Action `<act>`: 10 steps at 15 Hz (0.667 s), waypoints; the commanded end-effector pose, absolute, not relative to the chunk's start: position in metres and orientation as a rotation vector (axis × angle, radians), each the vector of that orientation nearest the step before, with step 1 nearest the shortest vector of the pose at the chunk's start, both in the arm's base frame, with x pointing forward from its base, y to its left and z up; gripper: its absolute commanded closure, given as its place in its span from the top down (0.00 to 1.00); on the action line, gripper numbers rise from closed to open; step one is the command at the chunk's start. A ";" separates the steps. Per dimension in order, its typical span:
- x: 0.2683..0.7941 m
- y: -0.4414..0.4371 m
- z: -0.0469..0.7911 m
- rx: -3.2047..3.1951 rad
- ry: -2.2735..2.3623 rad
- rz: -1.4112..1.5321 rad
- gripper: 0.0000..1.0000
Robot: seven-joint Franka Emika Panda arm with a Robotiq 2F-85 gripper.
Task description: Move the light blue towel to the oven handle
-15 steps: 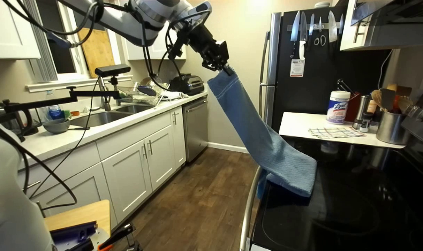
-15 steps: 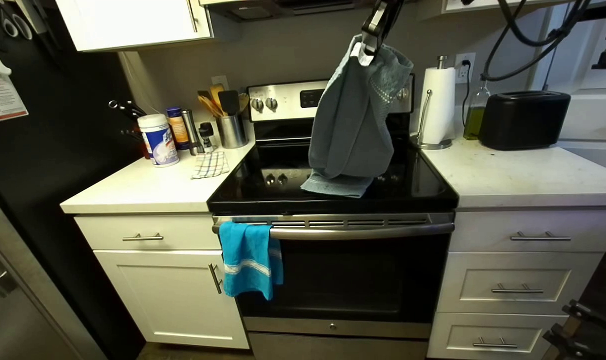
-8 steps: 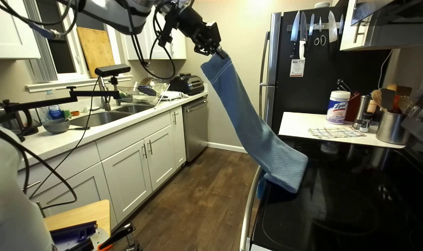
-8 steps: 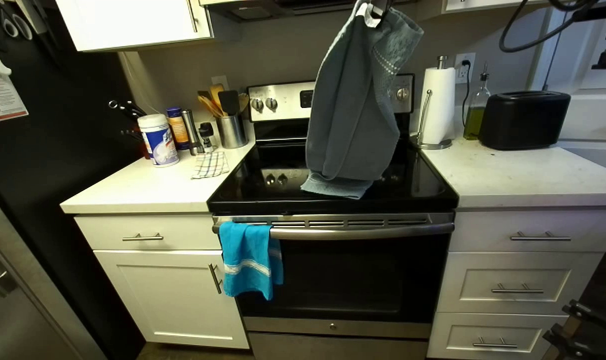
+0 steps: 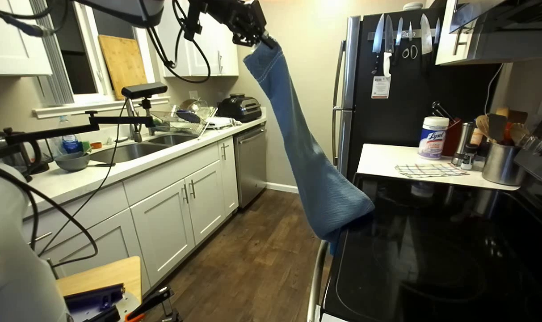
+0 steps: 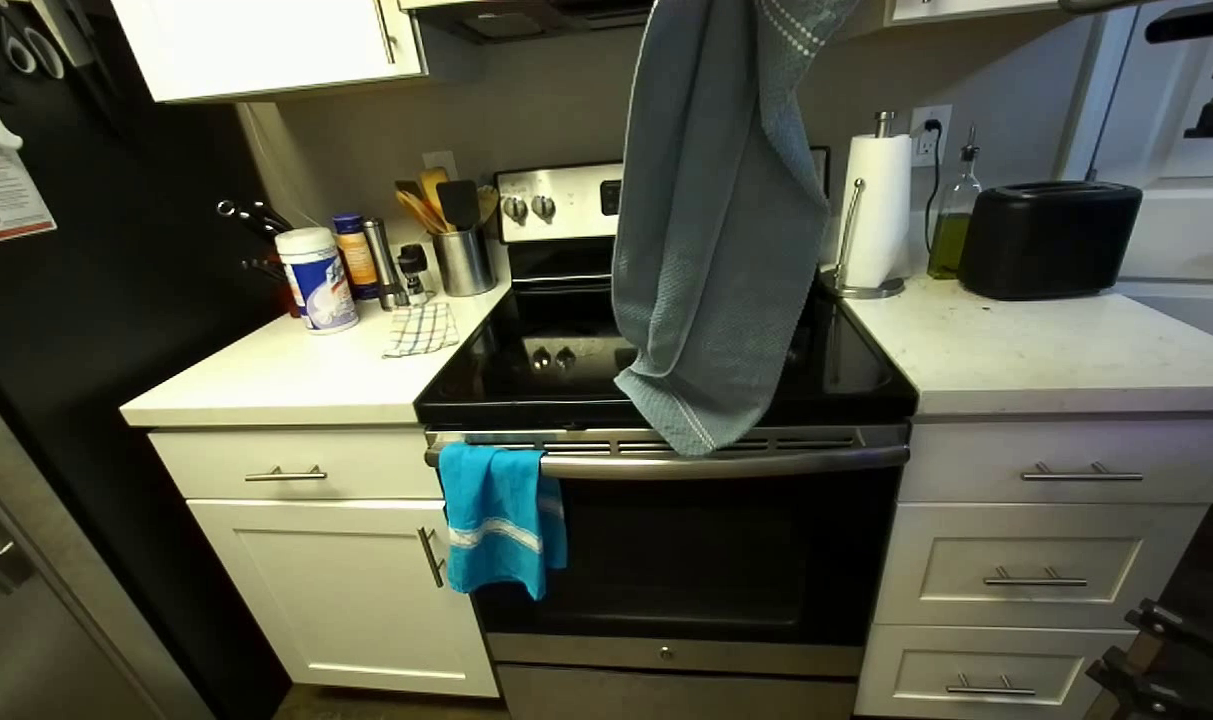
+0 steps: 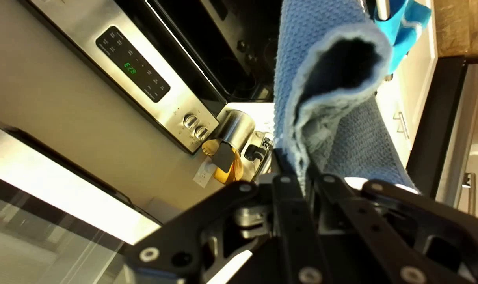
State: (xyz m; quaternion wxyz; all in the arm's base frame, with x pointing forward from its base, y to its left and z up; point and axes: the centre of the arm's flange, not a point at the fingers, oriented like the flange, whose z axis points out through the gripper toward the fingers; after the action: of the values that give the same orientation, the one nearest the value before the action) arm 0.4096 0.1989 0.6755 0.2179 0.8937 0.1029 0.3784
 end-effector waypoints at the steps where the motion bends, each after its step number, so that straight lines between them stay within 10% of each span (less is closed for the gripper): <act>1: 0.397 0.190 0.688 2.439 0.357 1.049 0.02; 10: 0.414 0.132 0.700 2.448 0.375 1.003 0.02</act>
State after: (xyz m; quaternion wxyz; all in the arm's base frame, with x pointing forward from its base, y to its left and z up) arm 0.4124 0.1609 0.6924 0.2396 0.8889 0.1232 0.3704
